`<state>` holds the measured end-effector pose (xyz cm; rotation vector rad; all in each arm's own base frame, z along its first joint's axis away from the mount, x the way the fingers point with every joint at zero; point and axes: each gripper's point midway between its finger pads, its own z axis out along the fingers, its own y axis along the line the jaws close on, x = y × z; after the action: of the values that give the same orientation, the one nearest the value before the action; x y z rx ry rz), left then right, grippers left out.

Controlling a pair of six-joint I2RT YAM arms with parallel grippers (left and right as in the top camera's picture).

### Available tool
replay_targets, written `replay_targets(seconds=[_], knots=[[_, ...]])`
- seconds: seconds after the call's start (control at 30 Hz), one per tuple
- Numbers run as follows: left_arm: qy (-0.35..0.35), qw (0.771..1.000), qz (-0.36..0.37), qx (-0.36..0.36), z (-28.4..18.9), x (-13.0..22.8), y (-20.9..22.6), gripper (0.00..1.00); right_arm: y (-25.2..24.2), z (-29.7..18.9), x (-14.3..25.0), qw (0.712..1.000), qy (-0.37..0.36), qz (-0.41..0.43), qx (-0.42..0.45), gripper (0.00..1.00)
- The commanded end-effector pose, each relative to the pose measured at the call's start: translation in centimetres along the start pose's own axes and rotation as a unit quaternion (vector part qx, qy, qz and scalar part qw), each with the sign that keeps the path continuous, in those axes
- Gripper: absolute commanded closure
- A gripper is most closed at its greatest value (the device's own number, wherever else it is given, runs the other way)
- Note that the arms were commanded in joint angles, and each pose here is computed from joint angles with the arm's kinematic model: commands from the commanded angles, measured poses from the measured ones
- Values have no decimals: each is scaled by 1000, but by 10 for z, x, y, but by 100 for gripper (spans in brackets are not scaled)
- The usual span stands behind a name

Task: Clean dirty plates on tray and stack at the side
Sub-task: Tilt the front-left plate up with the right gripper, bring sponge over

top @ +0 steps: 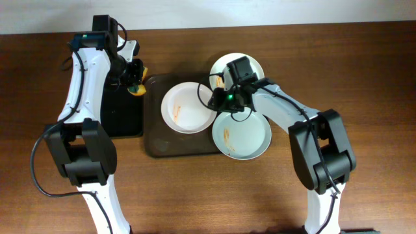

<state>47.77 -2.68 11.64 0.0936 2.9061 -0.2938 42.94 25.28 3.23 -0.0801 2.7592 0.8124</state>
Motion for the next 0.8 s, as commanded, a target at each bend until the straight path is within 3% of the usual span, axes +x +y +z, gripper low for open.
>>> replay_targets(seconds=[0.0, 0.2, 0.4, 0.43, 0.5, 0.77], knots=[[-11, 1000, 10, 10, -6, -5, -5, 99, 15, 4, 1, 1000, -1, -26, -7, 63], [-11, 1000, 14, 11, -5, -6, -8, 99, 7, 15, 7, 1000, 6, -24, 15, 64], [-9, 1000, 25, 14, -3, -6, -19, 99, 1, 23, 12, 1000, 15, -3, 19, 75], [-9, 999, 29, 15, -2, -5, -23, 99, 1, 23, 12, 1000, 16, -3, 19, 78], [-6, 999, 38, 18, -1, -5, -32, 99, 1, 23, 13, 1000, 17, 3, 20, 96], [28, 995, 92, 29, 19, 15, -63, 99, 2, 23, 13, 1000, 20, 8, 15, 96]])
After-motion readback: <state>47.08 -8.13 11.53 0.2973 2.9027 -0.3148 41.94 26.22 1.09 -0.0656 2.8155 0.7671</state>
